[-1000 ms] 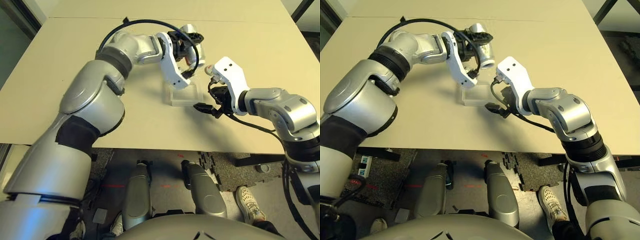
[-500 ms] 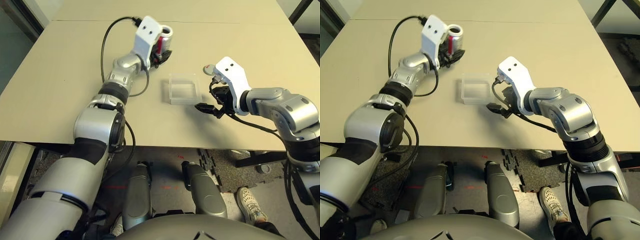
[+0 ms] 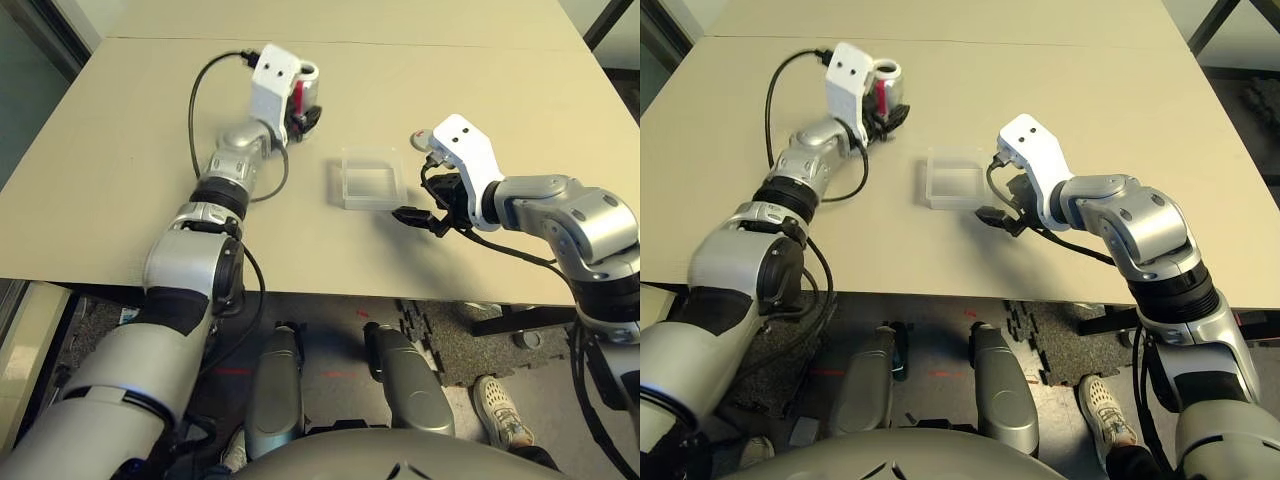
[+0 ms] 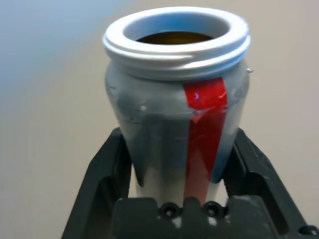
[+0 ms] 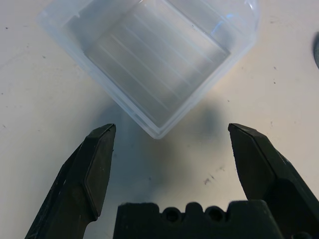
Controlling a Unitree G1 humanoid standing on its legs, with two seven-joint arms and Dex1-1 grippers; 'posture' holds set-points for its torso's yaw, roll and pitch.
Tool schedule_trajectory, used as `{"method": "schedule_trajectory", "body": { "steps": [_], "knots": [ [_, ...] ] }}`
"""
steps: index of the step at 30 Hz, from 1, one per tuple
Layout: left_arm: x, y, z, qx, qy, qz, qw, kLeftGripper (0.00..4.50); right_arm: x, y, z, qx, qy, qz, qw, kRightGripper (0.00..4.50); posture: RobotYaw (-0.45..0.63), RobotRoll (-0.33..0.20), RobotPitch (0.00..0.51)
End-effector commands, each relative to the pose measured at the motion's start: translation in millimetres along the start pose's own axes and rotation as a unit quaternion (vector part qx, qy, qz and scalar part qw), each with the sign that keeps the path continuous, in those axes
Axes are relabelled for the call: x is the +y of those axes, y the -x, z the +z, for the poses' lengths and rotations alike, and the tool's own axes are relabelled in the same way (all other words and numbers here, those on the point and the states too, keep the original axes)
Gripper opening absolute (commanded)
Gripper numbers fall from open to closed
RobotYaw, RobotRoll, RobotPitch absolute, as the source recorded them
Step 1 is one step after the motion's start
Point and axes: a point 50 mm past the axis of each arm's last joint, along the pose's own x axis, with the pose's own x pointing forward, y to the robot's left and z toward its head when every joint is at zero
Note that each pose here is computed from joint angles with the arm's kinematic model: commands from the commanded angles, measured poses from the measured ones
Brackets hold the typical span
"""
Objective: Pour the medicine from the bottle into the box.
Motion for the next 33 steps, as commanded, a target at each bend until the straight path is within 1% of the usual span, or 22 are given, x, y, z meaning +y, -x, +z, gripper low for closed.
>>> {"method": "schedule_trajectory", "body": {
  "steps": [1, 2, 3, 4, 6, 9, 11, 13, 16, 18, 20, 21, 23, 25, 26, 27, 28, 29, 30, 31, 32, 33],
  "knots": [
    [-15, -10, 55, -0.125, -0.536, -0.035, 0.834, 2.75, -1, -1, -5, 0.012, 0.001, -0.007, 1.0, 4.5, -0.04, 0.0, 0.171],
    [-22, -10, 57, -0.153, -0.583, -0.057, 0.796, 2.75, -1, -2, -5, 0.011, 0.0, -0.008, 1.0, 4.5, -0.04, 0.0, 0.171],
    [-28, -9, 57, -0.174, -0.615, -0.07, 0.766, 2.75, -1, -3, -5, 0.009, 0.0, -0.008, 1.0, 4.5, -0.04, 0.0, 0.169],
    [-32, -9, 55, -0.185, -0.627, -0.082, 0.752, 2.75, 0, -3, -5, 0.007, -0.001, -0.008, 1.0, 4.5, -0.05, 0.0, 0.165],
    [-39, -8, 50, -0.213, -0.669, -0.101, 0.705, 2.75, 1, -5, -4, 0.001, -0.003, -0.008, 1.0, 4.5, -0.05, 0.0, 0.162],
    [-42, -7, 45, -0.233, -0.703, -0.113, 0.662, 2.75, 2, -6, -2, -0.007, -0.008, -0.01, 1.0, 4.5, -0.07, 0.0, 0.16],
    [-42, -8, 45, -0.238, -0.713, -0.113, 0.65, 2.75, 3, -7, -2, -0.01, -0.01, -0.012, 1.0, 4.5, -0.07, 0.0, 0.158],
    [-42, -10, 49, -0.242, -0.717, -0.109, 0.645, 2.75, 3, -6, -3, -0.01, -0.011, -0.014, 1.0, 4.5, -0.07, 0.0, 0.157],
    [-43, -13, 54, -0.249, -0.711, -0.101, 0.65, 2.75, 3, -6, -4, -0.01, -0.012, -0.016, 1.0, 4.5, -0.07, 0.0, 0.155],
    [-43, -13, 55, -0.251, -0.713, -0.098, 0.647, 2.75, 2, -7, -4, -0.01, -0.012, -0.017, 1.0, 4.5, -0.07, 0.0, 0.154],
    [-44, -13, 55, -0.246, -0.699, -0.099, 0.664, 2.75, 2, -7, -4, -0.01, -0.012, -0.018, 1.0, 4.5, -0.07, 0.0, 0.152],
    [-44, -13, 55, -0.238, -0.682, -0.1, 0.684, 2.75, 2, -7, -3, -0.011, -0.011, -0.018, 1.0, 4.5, -0.07, 0.0, 0.152],
    [-43, -13, 52, -0.218, -0.645, -0.103, 0.725, 2.75, 1, -8, -3, -0.011, -0.011, -0.018, 1.0, 4.5, -0.07, 0.0, 0.151],
    [-42, -12, 48, -0.187, -0.581, -0.108, 0.785, 2.75, 1, -8, -3, -0.01, -0.011, -0.017, 1.0, 4.5, -0.06, 0.0, 0.151],
    [-41, -11, 46, -0.177, -0.553, -0.11, 0.807, 2.75, 1, -7, -4, -0.009, -0.01, -0.016, 1.0, 4.5, -0.06, 0.0, 0.151],
    [-39, -12, 40, -0.134, -0.462, -0.107, 0.87, 2.75, 1, -7, -4, -0.008, -0.01, -0.016, 1.0, 4.5, -0.06, 0.0, 0.152],
    [-37, -12, 34, -0.103, -0.379, -0.108, 0.913, 2.75, 0, -7, -4, -0.007, -0.009, -0.016, 1.0, 4.5, -0.06, 0.0, 0.153],
    [-34, -12, 28, -0.07, -0.27, -0.107, 0.954, 2.75, 0, -6, -4, -0.006, -0.008, -0.015, 1.0, 4.5, -0.05, 0.0, 0.155],
    [-31, -12, 21, -0.047, -0.171, -0.106, 0.978, 2.75, -1, -6, -3, -0.006, -0.008, -0.015, 1.0, 4.5, -0.05, 0.0, 0.157],
    [-28, -11, 15, -0.03, -0.091, -0.098, 0.991, 2.75, -2, -5, -3, -0.005, -0.007, -0.014, 1.0, 4.5, -0.04, 0.0, 0.159],
    [-26, -10, 9, -0.019, -0.021, -0.092, 0.995, 2.75, -2, -4, -3, -0.004, -0.006, -0.014, 1.0, 4.5, -0.04, 0.0, 0.161],
    [-24, -8, 1, -0.007, 0.034, -0.081, 0.996, 2.75, -3, -4, -3, -0.003, -0.004, -0.013, 1.0, 4.5, -0.04, 0.0, 0.163]
  ]
}}
